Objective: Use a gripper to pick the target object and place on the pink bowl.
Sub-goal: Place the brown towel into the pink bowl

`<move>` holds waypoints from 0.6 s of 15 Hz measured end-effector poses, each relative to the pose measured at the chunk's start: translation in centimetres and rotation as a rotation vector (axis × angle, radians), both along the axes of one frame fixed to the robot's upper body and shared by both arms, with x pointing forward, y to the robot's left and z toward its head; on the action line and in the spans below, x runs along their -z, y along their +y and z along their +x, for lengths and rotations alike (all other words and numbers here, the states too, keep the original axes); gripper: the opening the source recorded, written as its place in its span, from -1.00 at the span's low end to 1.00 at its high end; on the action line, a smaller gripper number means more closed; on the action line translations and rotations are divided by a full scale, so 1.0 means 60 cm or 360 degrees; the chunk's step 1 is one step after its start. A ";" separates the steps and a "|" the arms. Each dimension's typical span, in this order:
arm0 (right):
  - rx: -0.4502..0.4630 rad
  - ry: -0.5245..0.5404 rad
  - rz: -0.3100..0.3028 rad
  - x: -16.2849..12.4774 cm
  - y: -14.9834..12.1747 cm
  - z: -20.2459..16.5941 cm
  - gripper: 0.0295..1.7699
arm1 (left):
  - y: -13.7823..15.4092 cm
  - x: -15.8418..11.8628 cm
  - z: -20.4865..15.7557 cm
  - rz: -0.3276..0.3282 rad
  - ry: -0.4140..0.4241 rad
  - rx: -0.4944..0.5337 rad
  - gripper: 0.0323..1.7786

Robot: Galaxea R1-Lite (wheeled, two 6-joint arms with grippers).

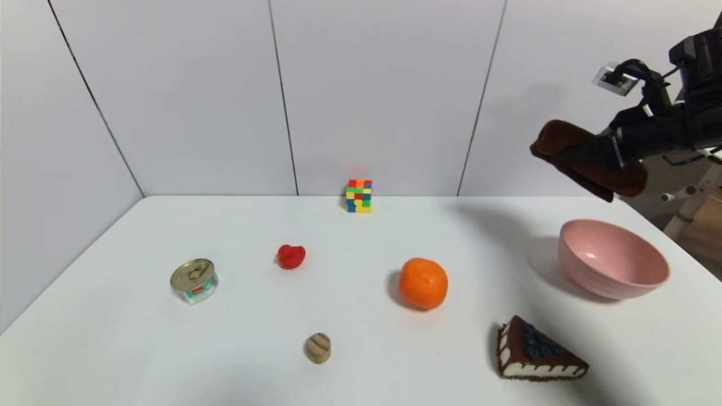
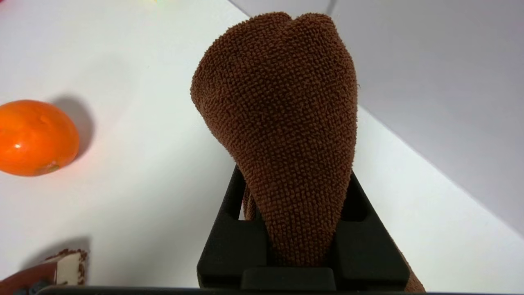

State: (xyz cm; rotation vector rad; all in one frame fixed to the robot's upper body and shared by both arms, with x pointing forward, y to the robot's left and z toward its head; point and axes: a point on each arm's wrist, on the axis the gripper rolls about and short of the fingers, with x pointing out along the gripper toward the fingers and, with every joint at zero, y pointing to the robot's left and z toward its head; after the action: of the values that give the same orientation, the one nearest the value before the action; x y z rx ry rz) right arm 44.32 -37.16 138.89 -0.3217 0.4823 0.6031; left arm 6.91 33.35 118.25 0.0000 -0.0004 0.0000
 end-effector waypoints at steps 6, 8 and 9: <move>0.0112 0.0193 0.0050 0.044 -0.032 -0.032 -0.62 | 0.000 0.000 0.000 0.0000 0.0000 0.0000 1.00; 0.0132 0.0253 0.0063 0.061 -0.038 -0.039 -0.62 | 0.000 0.000 0.000 0.0000 0.0000 0.0000 1.00; 0.0144 0.0284 0.0071 0.070 -0.043 -0.041 -0.62 | 0.000 0.000 0.000 0.0000 0.0000 -0.0001 1.00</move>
State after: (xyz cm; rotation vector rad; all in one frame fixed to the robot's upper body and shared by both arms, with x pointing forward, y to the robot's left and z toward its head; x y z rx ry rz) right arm 41.83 -39.72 134.71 -0.2035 0.6503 0.5559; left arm 6.91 33.35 118.25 0.0000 -0.0004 0.0004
